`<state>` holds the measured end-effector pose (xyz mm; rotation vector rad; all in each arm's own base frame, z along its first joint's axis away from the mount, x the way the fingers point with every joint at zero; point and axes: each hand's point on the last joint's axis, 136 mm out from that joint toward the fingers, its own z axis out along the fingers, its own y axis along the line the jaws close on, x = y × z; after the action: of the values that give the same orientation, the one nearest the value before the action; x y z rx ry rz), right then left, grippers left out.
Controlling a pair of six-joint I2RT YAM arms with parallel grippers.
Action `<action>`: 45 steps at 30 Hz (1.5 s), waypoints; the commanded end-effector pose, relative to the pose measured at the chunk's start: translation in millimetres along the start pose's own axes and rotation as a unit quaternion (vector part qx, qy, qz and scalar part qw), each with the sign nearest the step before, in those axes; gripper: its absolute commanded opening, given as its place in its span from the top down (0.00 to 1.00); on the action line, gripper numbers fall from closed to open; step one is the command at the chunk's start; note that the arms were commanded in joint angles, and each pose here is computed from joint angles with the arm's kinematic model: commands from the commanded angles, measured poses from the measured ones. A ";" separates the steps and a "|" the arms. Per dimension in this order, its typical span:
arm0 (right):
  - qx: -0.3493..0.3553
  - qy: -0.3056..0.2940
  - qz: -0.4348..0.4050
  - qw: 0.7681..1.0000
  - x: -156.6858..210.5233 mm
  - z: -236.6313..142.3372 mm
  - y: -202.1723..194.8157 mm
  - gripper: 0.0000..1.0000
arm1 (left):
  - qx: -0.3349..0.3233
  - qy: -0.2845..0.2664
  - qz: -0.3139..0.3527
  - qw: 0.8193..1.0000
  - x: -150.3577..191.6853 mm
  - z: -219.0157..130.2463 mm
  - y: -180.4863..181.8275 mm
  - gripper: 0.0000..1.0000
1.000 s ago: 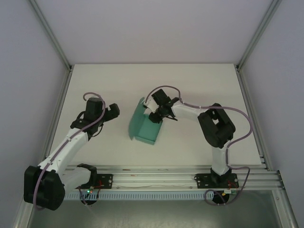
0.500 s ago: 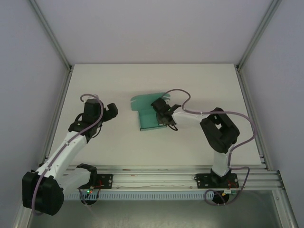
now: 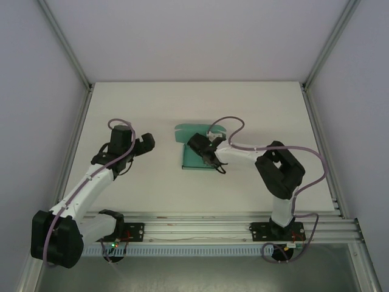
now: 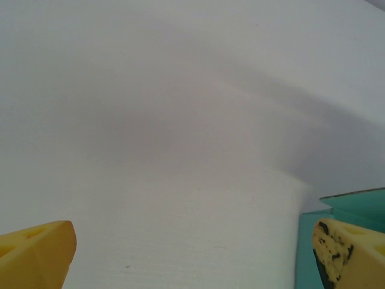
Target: Assemble paper box
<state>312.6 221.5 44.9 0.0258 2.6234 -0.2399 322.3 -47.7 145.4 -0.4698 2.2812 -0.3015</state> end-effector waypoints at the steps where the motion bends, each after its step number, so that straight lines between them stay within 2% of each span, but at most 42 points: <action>1: -0.002 -0.043 -0.001 0.999 -27.0 -25.8 -6.6 0.53 | 0.066 -0.010 0.028 0.997 -10.6 -1.3 -26.0 0.00; 7: -0.029 -0.100 -0.025 0.994 -55.0 -67.0 -19.4 0.31 | 0.169 0.005 0.100 0.981 -12.3 -3.6 -74.7 0.00; 11: -0.110 -0.112 -0.099 0.983 -62.6 -86.1 -14.9 0.19 | 0.205 -0.006 0.166 0.965 -23.1 -0.2 -110.0 0.00; 13: -0.154 -0.123 -0.133 0.971 -69.7 -94.4 -14.1 0.12 | 0.230 0.006 0.212 0.950 -25.4 0.1 -129.9 0.00; 17: -0.230 -0.132 -0.203 0.942 -84.3 -107.6 -13.6 0.05 | 0.268 0.032 0.287 0.919 -24.5 6.5 -155.2 0.00; 20: -0.248 -0.147 -0.250 0.924 -95.9 -111.6 -15.3 0.02 | 0.282 0.055 0.334 0.897 -18.2 18.8 -162.2 0.00; 23: -0.270 -0.122 -0.296 0.908 -92.9 -105.2 -15.0 0.02 | 0.321 0.110 0.387 0.858 5.8 24.2 -167.2 0.00; 25: -0.262 -0.104 -0.315 0.906 -92.0 -95.9 -17.2 0.03 | 0.331 0.141 0.412 0.837 17.9 27.6 -167.8 0.00; 30: -0.257 -0.069 -0.331 0.905 -90.1 -76.3 -18.8 0.09 | 0.310 0.156 0.432 0.832 16.7 45.6 -164.9 0.02; 33: -0.256 -0.059 -0.325 0.909 -92.5 -68.6 -20.3 0.17 | 0.305 0.164 0.441 0.828 15.6 49.8 -164.2 0.12; 35: -0.254 -0.055 -0.321 0.911 -94.0 -65.0 -21.2 0.37 | 0.307 0.163 0.445 0.825 15.6 50.0 -164.8 0.26; 36: -0.254 -0.054 -0.320 0.911 -94.8 -63.9 -21.9 0.45 | 0.308 0.164 0.447 0.824 16.2 49.2 -164.8 0.30; 37: -0.252 -0.052 -0.320 0.912 -94.6 -62.9 -22.5 0.48 | 0.310 0.166 0.450 0.821 17.7 49.3 -163.8 0.34; 39: -0.250 -0.050 -0.320 0.912 -94.3 -61.9 -23.5 0.49 | 0.312 0.171 0.450 0.819 20.3 50.1 -163.3 0.40; 43: -0.248 -0.045 -0.321 0.913 -92.6 -58.9 -24.0 0.53 | 0.305 0.183 0.451 0.819 25.5 56.0 -159.0 0.42; 45: -0.246 -0.041 -0.322 0.913 -91.4 -56.5 -23.9 0.56 | 0.298 0.190 0.451 0.820 27.1 59.8 -156.5 0.48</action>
<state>360.6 210.3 135.4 -0.9905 2.4502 0.2150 386.5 -203.5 147.2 1.0244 2.3081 -0.6111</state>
